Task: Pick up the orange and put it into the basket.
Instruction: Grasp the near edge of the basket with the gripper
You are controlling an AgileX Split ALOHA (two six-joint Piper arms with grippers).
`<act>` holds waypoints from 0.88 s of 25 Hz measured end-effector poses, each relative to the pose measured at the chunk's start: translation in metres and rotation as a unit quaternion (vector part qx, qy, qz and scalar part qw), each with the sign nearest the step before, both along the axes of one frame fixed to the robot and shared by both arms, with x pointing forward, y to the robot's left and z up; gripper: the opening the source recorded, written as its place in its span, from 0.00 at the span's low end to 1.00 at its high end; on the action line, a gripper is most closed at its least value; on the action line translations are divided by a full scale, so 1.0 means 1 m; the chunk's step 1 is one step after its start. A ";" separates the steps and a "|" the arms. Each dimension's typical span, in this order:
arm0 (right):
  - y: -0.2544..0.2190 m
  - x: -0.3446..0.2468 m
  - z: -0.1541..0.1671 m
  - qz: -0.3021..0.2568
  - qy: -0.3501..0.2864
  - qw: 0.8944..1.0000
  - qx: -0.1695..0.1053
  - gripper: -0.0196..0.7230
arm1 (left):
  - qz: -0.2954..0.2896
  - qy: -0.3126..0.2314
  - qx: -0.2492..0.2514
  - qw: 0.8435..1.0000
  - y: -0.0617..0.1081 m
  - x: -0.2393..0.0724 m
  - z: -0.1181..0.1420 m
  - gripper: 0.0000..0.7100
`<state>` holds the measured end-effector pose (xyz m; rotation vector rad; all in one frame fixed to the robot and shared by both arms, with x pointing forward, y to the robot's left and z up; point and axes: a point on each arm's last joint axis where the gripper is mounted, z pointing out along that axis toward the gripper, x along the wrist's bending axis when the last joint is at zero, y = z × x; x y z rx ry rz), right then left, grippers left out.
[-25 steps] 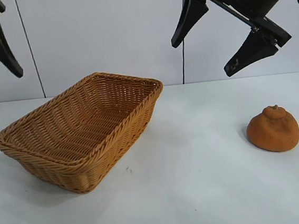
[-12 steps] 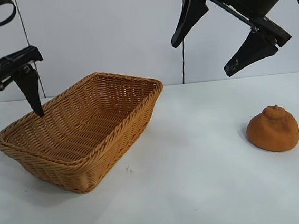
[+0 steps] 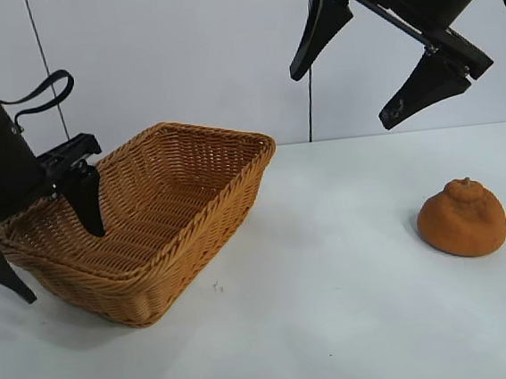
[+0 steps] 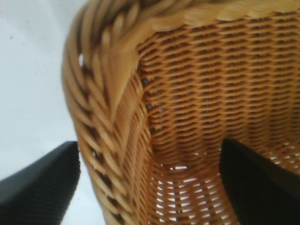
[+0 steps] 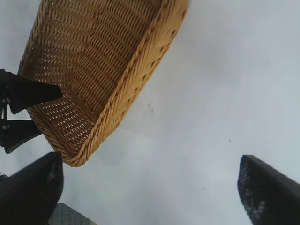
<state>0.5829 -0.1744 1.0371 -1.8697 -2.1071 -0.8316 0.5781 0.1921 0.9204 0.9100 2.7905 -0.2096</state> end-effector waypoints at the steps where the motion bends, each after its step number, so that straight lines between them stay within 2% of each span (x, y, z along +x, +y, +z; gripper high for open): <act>1: 0.000 0.000 0.000 0.000 0.000 1.000 0.000 0.96 | 0.000 0.005 0.002 1.000 0.000 0.001 -0.005 0.82; 5: 0.000 0.000 0.000 -0.001 0.001 1.000 0.000 0.96 | 0.004 0.002 0.002 1.000 0.000 0.003 -0.011 0.82; 8: 0.000 0.000 0.000 -0.001 0.002 1.000 0.000 0.96 | 0.004 -0.001 0.002 1.000 0.000 0.004 -0.011 0.75; 10: 0.000 0.000 0.000 -0.001 0.002 1.000 0.000 0.96 | 0.005 -0.001 0.002 1.000 0.000 0.004 -0.011 0.61; 14: 0.000 0.000 0.000 -0.001 0.002 1.000 0.001 0.96 | 0.006 0.000 0.001 1.000 -0.001 0.004 -0.012 0.20; 15: 0.000 0.000 0.000 -0.001 0.002 1.000 0.001 0.96 | 0.014 -0.001 -0.002 1.000 -0.001 0.004 -0.011 0.14; 22: 0.000 0.000 0.000 -0.001 0.002 1.000 0.001 0.96 | -0.001 -0.016 -0.034 0.999 -0.002 0.015 0.000 0.12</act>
